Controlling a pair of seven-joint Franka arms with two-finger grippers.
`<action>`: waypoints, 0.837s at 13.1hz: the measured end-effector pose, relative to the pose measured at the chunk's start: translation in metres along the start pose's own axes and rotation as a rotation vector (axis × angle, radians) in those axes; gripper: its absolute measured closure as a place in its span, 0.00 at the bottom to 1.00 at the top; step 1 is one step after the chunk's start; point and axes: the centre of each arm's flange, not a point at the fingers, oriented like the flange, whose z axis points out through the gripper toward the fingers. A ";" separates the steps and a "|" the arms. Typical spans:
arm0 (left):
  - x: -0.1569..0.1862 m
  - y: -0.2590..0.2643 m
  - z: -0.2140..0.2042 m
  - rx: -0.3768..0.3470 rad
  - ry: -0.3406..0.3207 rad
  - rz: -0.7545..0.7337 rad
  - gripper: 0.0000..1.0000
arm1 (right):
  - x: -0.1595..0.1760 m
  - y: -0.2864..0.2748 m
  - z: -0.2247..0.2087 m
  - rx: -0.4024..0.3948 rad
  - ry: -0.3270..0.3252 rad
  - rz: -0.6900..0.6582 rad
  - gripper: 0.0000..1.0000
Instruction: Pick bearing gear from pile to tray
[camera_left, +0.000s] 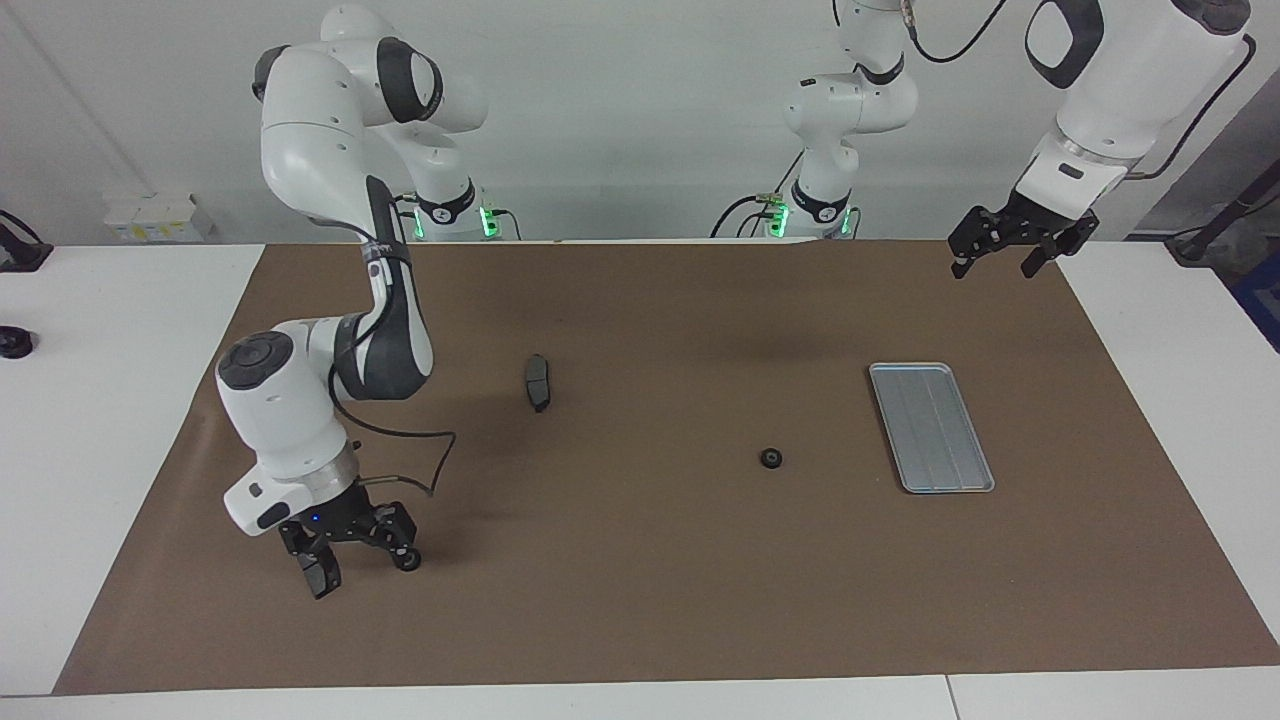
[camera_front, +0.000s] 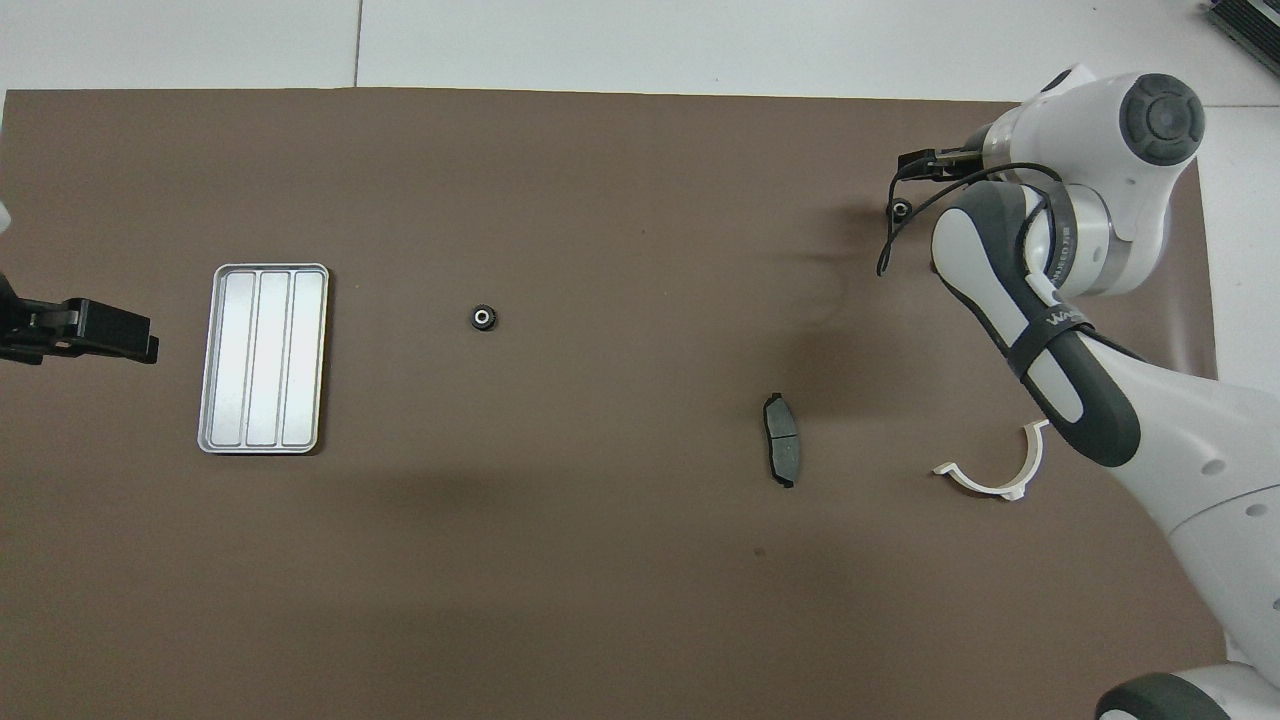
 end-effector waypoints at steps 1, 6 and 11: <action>0.000 0.000 0.000 0.000 0.000 0.000 0.00 | -0.001 -0.006 0.006 0.002 -0.002 -0.007 0.00; 0.000 0.000 0.000 0.000 0.000 0.000 0.00 | -0.011 -0.019 0.019 0.008 -0.032 -0.025 0.00; 0.000 0.000 0.000 0.000 0.000 0.000 0.00 | -0.029 -0.012 0.039 -0.013 -0.084 -0.033 0.16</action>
